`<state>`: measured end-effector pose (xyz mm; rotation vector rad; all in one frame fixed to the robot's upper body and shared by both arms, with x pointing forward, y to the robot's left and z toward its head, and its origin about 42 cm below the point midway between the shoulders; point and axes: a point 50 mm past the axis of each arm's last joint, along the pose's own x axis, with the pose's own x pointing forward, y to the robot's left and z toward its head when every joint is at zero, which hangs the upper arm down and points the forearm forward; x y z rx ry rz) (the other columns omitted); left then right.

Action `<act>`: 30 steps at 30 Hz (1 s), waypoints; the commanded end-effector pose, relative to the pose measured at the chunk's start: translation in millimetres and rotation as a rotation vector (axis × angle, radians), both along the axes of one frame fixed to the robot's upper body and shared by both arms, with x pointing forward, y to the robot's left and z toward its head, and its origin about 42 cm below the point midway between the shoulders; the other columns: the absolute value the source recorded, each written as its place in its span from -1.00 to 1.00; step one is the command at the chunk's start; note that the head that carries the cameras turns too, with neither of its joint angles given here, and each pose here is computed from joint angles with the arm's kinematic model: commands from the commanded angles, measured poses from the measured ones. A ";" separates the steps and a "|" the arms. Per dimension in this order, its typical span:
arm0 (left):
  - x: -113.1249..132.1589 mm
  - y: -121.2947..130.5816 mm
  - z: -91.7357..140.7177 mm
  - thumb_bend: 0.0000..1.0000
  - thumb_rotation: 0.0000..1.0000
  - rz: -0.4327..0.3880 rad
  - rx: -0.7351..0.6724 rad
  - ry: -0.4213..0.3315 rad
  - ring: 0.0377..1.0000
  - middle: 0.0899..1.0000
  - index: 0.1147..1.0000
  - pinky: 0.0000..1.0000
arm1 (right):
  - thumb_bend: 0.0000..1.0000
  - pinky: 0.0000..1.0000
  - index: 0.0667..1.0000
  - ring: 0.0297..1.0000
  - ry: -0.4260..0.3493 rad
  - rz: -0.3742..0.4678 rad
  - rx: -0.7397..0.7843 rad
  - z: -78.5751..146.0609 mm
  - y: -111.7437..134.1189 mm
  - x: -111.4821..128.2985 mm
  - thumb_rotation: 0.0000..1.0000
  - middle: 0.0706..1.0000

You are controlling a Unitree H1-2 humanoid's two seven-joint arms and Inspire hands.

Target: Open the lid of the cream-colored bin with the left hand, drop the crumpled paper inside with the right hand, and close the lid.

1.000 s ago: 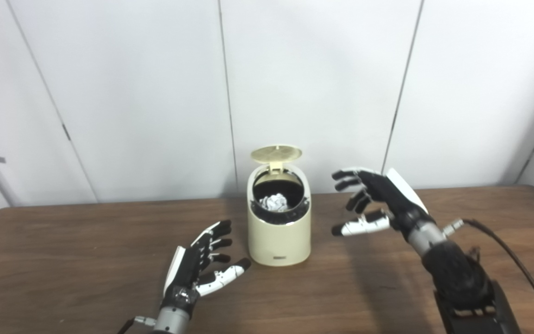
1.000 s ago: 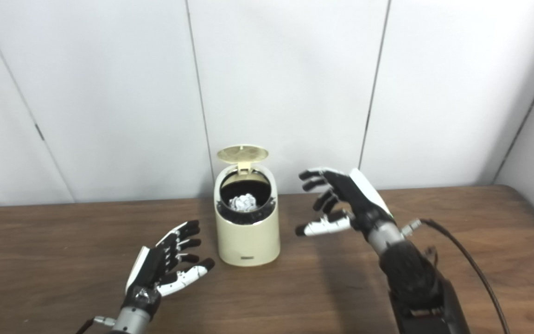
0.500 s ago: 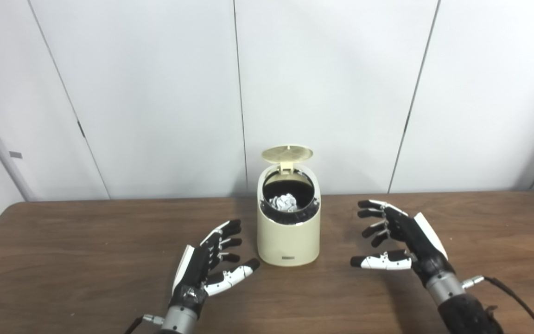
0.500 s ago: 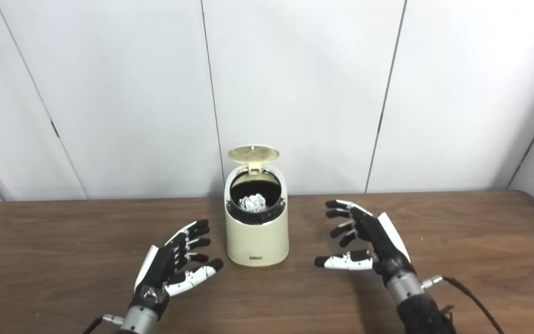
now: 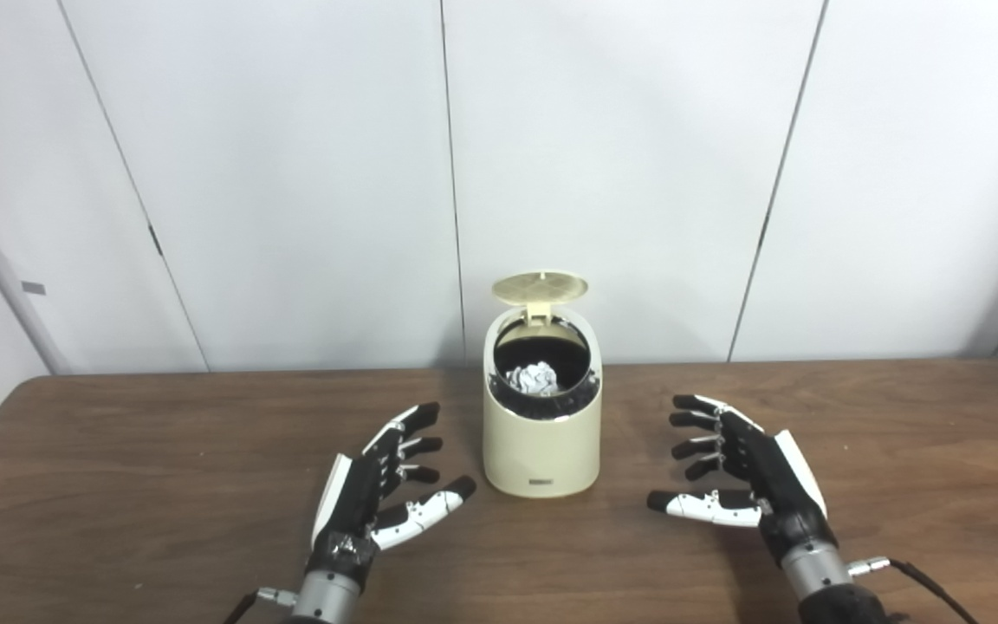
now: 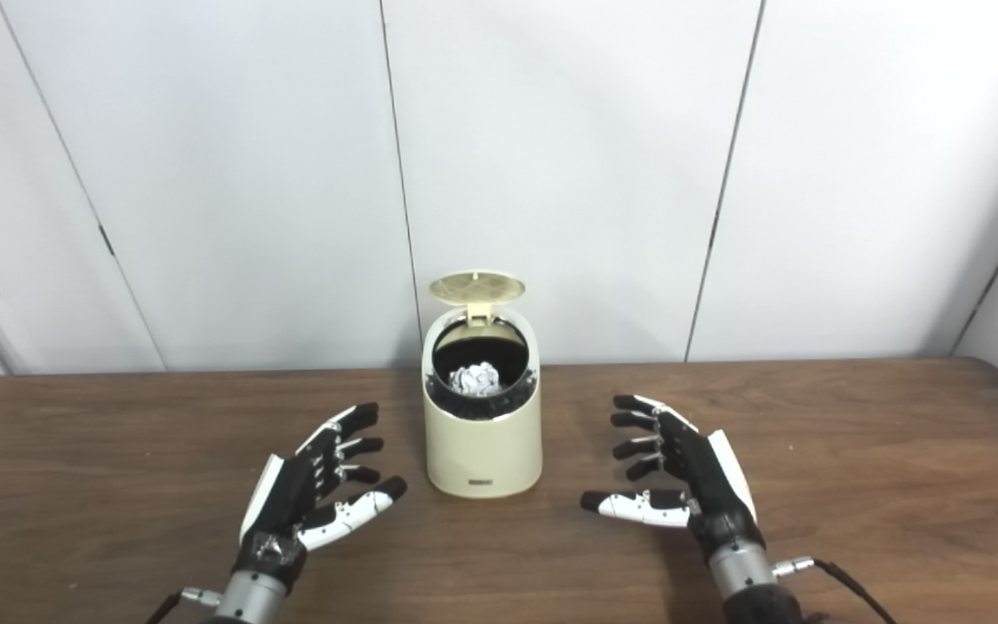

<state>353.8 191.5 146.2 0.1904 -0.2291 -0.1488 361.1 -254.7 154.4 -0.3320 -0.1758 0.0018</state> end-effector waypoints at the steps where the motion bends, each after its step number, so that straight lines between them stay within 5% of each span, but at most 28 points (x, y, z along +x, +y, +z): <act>1: 10.9 1.8 31.8 0.50 -0.50 0.002 0.030 -0.114 0.59 0.75 0.77 0.31 | 0.67 -0.06 0.48 0.17 -0.102 0.007 0.023 14.9 2.2 3.4 -0.92 0.43; 5: 20.1 4.4 48.9 0.62 -0.40 -0.023 0.080 -0.151 0.62 0.76 0.79 0.33 | 0.66 -0.07 0.48 0.15 -0.106 0.004 0.021 13.5 1.1 1.8 -0.89 0.44; 15: 53.8 2.9 106.2 0.69 -0.52 -0.096 0.190 -0.295 0.71 0.81 0.82 0.46 | 0.66 -0.11 0.48 0.11 -0.103 0.014 0.003 15.0 3.3 -0.3 -0.96 0.44; 30: 103.1 -28.1 155.6 0.73 -0.54 -0.169 0.257 -0.347 0.75 0.84 0.85 0.46 | 0.61 -0.11 0.49 0.11 -0.093 0.032 -0.005 14.9 8.6 -3.0 -0.85 0.46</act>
